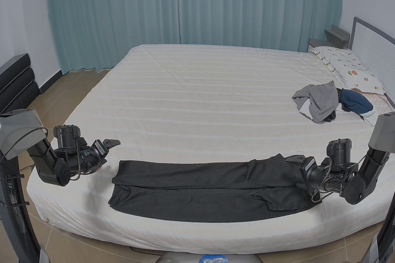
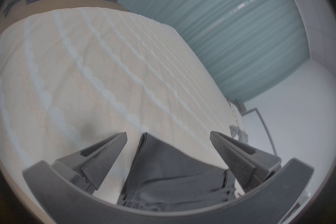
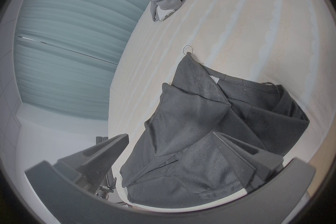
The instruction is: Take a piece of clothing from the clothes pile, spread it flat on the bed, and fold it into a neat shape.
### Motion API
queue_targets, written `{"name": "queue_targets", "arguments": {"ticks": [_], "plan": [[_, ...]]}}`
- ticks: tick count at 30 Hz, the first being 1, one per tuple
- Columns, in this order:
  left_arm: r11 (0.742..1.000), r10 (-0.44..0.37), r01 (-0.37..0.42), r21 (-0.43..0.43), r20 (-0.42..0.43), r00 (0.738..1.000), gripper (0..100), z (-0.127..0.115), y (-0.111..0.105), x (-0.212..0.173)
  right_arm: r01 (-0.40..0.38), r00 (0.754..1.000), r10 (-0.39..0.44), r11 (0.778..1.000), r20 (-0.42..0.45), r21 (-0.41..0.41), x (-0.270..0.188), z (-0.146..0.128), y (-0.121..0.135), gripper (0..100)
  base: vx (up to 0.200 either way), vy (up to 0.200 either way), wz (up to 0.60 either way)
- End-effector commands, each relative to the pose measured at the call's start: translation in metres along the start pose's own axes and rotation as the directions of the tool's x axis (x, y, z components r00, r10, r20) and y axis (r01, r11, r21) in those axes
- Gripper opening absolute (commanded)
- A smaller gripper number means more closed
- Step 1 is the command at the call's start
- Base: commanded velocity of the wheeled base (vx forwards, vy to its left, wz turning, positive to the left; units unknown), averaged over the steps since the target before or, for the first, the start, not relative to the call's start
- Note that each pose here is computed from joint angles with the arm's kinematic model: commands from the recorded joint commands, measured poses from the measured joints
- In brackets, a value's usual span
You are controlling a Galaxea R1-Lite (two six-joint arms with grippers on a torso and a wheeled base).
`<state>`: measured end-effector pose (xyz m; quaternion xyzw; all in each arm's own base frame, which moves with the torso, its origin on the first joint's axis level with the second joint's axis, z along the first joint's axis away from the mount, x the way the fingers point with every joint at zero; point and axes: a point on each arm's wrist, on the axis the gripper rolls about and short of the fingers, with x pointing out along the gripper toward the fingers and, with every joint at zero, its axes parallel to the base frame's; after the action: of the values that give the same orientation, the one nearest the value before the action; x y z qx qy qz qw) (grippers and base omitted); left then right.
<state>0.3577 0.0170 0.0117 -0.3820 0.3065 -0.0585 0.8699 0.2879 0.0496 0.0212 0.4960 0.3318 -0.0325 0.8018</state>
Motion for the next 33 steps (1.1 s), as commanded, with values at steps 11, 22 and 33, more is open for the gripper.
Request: {"name": "queue_targets", "arguments": {"ticks": [11, 22, 33], "plan": [[0.992, 0.008, 0.009, 0.126, -0.142, 0.990, 100, -0.041, -0.003, 0.013, 0.006, 1.000, -0.006, 1.000, -0.010, -0.007, -0.001, -0.003, -0.001, 100, 0.000, 0.000, 0.00], [0.982, 0.099, -0.075, 0.174, -0.134, 0.986, 100, -0.048, -0.001, 0.017, 0.011, 1.000, -0.011, 1.000, -0.013, -0.006, -0.001, -0.004, -0.003, 100, 0.000, 0.000, 0.00], [0.968, 0.137, -0.098, 0.229, -0.158, 0.978, 100, -0.059, 0.001, 0.020, 0.003, 1.000, -0.003, 1.000, -0.013, -0.010, -0.002, -0.006, -0.004, 100, 0.000, 0.000, 0.00]]}}
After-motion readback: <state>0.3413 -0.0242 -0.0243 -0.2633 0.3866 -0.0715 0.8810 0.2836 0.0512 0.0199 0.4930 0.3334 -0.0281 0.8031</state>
